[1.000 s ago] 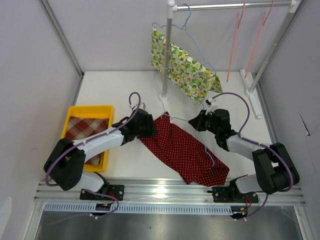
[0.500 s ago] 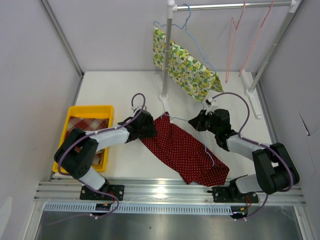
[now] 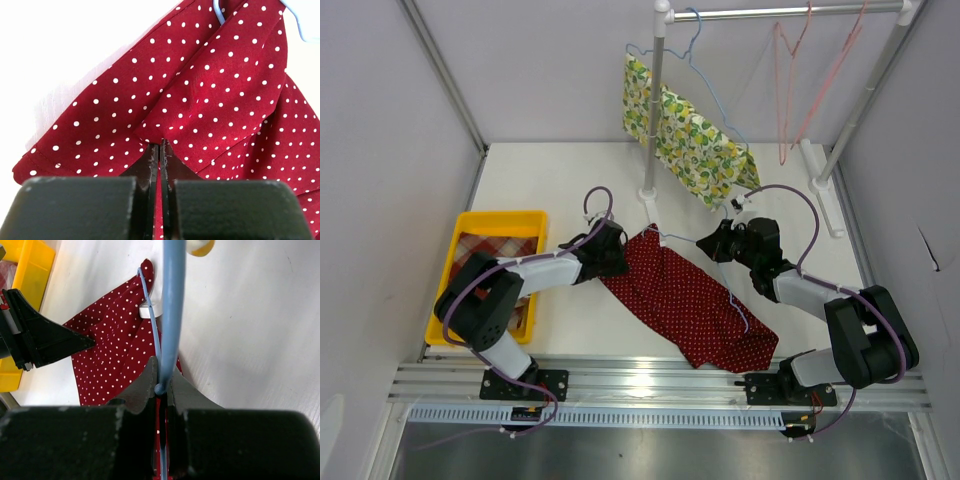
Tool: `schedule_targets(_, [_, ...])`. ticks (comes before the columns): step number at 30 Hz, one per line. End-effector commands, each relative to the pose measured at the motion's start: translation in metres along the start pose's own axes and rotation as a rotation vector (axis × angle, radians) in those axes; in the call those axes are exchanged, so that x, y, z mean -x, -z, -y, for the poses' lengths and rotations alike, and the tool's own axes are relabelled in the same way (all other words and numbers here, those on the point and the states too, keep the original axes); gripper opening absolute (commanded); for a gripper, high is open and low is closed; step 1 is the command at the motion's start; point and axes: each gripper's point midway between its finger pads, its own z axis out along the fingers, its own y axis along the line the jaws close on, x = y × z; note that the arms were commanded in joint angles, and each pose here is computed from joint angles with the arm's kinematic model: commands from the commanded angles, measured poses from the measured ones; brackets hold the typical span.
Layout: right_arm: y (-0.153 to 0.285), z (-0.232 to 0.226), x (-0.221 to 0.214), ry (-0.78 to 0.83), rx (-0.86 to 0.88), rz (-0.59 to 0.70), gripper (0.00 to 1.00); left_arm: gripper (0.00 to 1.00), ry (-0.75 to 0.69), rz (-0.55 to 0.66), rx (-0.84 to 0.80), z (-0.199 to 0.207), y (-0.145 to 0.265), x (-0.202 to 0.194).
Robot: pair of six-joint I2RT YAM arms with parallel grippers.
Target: Place the skirt on the hanger
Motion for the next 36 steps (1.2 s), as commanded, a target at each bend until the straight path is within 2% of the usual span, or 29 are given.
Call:
schedule_targets(1, [0.002,0.018,-0.002,0.011,-0.072,0.008,0.0,0.0,0.0,0.07,-0.033,0.011,0.004,0.024])
schedule_targets(13, [0.002,0.004,0.009,0.003,-0.011,0.047,0.0,0.0,0.019,0.118,-0.011,-0.013,0.034,0.023])
schedule_targets(30, [-0.011,-0.037,0.021,0.034,0.099,0.047,0.0,0.0,0.096,0.129,0.03,-0.057,0.047,0.01])
schedule_targets(36, [-0.006,-0.048,0.036,0.066,0.082,0.072,0.0,0.0,0.12,0.131,0.044,-0.07,0.05,0.006])
